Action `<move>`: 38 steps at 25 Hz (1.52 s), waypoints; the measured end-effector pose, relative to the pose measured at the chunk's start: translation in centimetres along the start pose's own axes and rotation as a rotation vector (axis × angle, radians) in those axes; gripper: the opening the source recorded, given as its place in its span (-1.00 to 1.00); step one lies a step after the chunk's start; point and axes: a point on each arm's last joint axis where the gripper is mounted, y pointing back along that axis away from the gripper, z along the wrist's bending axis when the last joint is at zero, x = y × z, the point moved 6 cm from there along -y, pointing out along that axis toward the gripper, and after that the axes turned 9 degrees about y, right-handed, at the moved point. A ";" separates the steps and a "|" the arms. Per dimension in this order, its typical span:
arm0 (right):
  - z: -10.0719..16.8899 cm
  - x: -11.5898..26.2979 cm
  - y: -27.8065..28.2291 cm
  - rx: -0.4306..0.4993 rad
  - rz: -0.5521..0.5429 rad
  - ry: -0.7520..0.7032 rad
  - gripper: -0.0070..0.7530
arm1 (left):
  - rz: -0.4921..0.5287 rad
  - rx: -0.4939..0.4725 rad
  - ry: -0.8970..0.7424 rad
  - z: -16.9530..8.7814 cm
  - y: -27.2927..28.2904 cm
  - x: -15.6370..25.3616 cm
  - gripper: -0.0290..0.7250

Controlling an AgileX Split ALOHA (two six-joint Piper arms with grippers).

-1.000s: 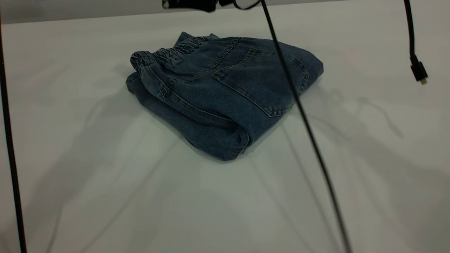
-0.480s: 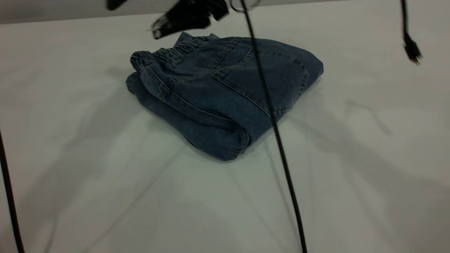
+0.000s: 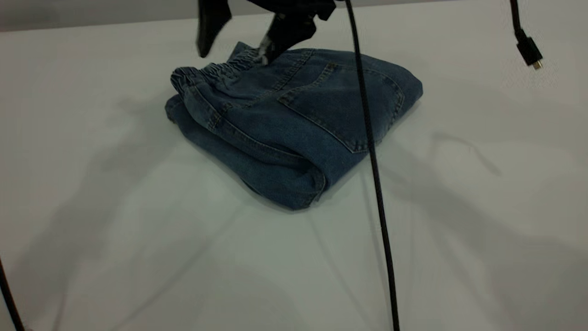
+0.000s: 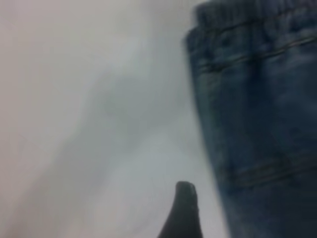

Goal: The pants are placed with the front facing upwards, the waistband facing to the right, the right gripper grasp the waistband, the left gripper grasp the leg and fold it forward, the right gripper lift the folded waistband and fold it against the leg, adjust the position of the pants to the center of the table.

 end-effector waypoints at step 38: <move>-0.1 4.4 -8.1 0.295 0.282 0.116 0.39 | -0.052 0.075 0.012 -0.3 2.0 -1.9 -0.22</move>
